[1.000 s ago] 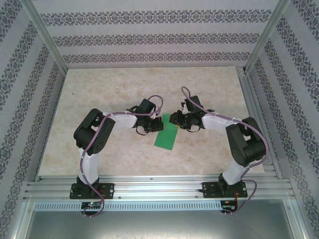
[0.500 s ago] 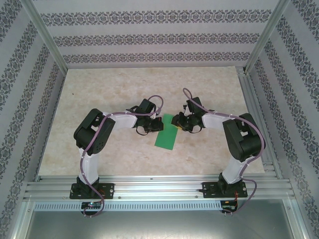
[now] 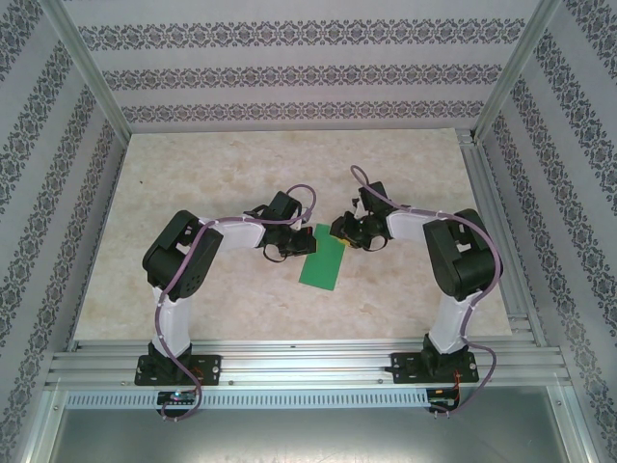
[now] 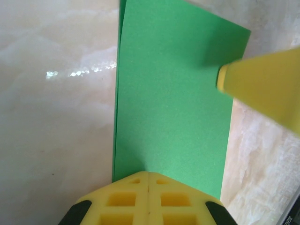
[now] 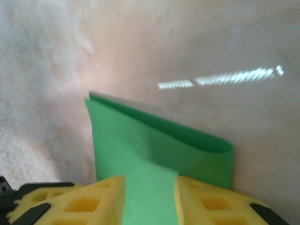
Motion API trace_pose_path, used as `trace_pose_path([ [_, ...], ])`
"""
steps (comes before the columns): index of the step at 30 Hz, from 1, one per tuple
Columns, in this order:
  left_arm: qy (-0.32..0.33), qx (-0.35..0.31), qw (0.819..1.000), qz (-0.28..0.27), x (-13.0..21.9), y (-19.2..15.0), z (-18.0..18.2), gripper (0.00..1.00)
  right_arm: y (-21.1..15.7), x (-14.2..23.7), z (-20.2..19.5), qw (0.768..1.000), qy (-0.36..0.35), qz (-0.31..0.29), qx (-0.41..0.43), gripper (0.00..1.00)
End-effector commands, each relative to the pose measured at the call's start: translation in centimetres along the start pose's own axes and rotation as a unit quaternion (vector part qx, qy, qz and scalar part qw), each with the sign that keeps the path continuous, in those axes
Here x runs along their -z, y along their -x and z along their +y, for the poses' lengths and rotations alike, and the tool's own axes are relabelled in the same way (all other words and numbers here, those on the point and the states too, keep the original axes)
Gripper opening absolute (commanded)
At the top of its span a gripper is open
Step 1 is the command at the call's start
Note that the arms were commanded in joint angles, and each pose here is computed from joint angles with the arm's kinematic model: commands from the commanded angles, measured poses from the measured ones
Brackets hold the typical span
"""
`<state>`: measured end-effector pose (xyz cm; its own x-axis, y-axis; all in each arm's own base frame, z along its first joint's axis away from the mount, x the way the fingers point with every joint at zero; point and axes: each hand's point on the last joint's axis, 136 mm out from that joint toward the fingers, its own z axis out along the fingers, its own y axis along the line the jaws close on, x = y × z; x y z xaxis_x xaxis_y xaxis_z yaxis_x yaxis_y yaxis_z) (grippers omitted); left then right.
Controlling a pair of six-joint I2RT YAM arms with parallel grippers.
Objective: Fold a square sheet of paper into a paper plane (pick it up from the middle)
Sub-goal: Fold the square sheet of paper in half at the center of the table.
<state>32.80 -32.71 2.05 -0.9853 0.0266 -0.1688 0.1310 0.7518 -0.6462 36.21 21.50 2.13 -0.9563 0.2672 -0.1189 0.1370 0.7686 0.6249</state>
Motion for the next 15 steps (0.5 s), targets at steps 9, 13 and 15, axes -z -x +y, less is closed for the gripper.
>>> trace_pose_path([
  [9,0.041,0.01,0.998,0.047,-1.4,-2.8,2.3,0.04,2.1,3.7,3.6,0.999,0.015,-0.034,0.039,0.36],
  [13,0.04,0.009,0.998,0.046,-1.3,-2.6,2.2,0.04,2.6,3.1,2.7,0.999,-0.004,-0.028,0.04,0.36],
  [15,0.04,0.008,0.998,0.046,-1.3,-2.6,2.1,0.04,2.6,2.3,2.3,0.999,-0.006,-0.02,0.036,0.36],
])
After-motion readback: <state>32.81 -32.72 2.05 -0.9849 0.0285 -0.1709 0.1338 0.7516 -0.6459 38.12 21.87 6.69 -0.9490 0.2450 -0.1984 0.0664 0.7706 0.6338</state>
